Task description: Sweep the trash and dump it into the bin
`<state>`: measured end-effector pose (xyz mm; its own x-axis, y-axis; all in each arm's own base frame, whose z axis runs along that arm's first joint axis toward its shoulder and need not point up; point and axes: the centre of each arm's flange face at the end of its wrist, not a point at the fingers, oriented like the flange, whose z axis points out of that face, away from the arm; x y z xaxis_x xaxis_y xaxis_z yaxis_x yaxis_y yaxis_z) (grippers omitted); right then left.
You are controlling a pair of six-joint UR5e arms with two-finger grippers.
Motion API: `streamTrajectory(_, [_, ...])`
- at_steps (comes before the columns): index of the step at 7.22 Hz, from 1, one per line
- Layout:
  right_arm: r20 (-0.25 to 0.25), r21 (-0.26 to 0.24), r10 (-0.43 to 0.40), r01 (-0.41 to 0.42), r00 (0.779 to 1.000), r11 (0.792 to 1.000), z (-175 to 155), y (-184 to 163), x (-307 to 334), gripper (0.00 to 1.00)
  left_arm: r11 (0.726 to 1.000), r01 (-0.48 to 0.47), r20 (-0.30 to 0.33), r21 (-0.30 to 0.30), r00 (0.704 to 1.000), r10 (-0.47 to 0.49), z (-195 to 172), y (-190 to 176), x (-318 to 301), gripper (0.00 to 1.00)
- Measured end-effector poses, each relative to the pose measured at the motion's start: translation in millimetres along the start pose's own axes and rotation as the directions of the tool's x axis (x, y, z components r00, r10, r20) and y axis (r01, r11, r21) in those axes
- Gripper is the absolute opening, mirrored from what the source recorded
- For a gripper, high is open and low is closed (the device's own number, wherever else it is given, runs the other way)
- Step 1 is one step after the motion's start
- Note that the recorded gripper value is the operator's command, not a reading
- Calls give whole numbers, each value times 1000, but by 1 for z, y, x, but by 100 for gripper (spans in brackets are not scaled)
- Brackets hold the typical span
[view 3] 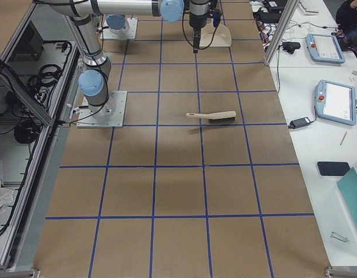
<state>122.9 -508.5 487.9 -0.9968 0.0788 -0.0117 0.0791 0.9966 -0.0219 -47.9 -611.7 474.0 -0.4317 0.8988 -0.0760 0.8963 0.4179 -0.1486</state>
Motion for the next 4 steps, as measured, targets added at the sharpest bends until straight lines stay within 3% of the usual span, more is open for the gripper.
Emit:
streamTrajectory(1, [1,3,-4,4,1000,1000,-2,1,0,100,992,125,-12,-7,992,-125,-17,-15,27,100])
streamTrajectory(2, [1,4,-5,5,1000,1000,-3,2,0,100,965,262,-29,-27,964,-263,-32,-21,53,100])
streamTrajectory(3, [2,2,-6,6,1000,1000,-3,3,0,100,914,402,-44,-54,913,-405,-44,-20,78,100])
streamTrajectory(4, [2,-4,-7,7,1000,1000,-3,4,0,100,844,530,-46,-79,844,-534,-50,-15,100,100])
